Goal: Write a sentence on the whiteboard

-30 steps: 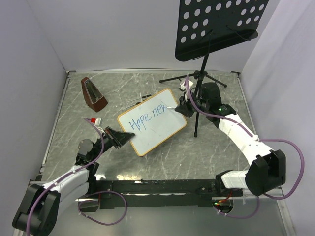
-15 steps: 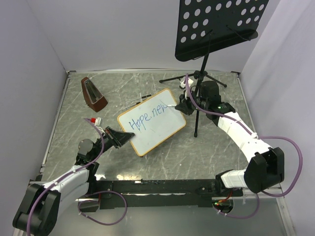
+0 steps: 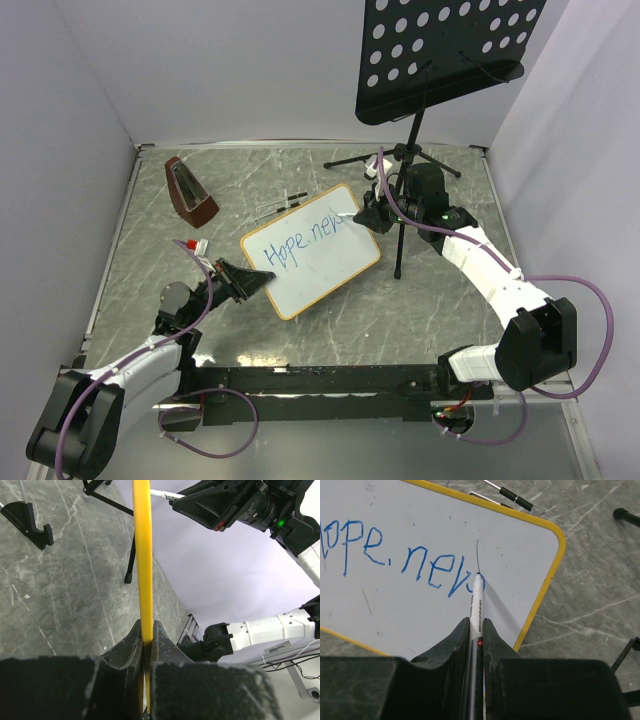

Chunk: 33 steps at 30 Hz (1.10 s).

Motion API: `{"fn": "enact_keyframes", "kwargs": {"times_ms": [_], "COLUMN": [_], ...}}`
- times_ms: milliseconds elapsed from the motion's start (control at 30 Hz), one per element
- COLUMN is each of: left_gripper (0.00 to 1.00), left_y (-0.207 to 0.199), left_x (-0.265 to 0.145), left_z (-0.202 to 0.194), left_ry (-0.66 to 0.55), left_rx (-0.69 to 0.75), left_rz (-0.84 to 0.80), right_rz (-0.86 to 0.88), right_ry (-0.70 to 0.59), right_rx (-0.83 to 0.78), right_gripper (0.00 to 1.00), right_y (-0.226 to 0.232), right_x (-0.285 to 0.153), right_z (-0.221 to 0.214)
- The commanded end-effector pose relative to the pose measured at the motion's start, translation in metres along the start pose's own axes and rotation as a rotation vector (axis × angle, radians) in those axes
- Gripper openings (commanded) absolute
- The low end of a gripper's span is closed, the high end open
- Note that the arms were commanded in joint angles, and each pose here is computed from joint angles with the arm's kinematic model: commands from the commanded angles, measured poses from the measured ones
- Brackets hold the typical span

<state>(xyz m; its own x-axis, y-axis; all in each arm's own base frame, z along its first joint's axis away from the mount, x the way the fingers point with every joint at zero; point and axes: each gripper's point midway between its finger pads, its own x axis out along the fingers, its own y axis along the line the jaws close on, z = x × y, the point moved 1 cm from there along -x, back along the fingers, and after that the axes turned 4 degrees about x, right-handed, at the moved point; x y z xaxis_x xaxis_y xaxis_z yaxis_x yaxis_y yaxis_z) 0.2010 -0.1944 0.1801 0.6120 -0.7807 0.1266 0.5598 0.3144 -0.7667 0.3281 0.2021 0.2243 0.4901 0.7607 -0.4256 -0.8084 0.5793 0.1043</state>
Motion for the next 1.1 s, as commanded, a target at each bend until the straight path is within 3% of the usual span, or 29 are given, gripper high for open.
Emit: {"fn": "enact_keyframes", "kwargs": {"times_ms": [0, 633, 1067], "left_gripper": [0.01, 0.01, 0.01], "left_y": [-0.031, -0.031, -0.026], "left_x": [-0.003, -0.003, -0.005], "left_z": [0.017, 0.024, 0.019], "left_ry": [-0.079, -0.113, -0.098], "left_rx": [0.09, 0.093, 0.088], "left_rz": [-0.134, -0.123, -0.113], "right_rz": [0.036, 0.011, -0.029], "right_ry": [-0.029, 0.037, -0.077], "right_rx": [-0.015, -0.008, -0.037], "right_gripper": [0.0, 0.0, 0.0], "right_y": [0.002, 0.005, -0.008], "right_x": [0.0, -0.008, -0.019], "right_z": [0.012, -0.018, 0.027]}}
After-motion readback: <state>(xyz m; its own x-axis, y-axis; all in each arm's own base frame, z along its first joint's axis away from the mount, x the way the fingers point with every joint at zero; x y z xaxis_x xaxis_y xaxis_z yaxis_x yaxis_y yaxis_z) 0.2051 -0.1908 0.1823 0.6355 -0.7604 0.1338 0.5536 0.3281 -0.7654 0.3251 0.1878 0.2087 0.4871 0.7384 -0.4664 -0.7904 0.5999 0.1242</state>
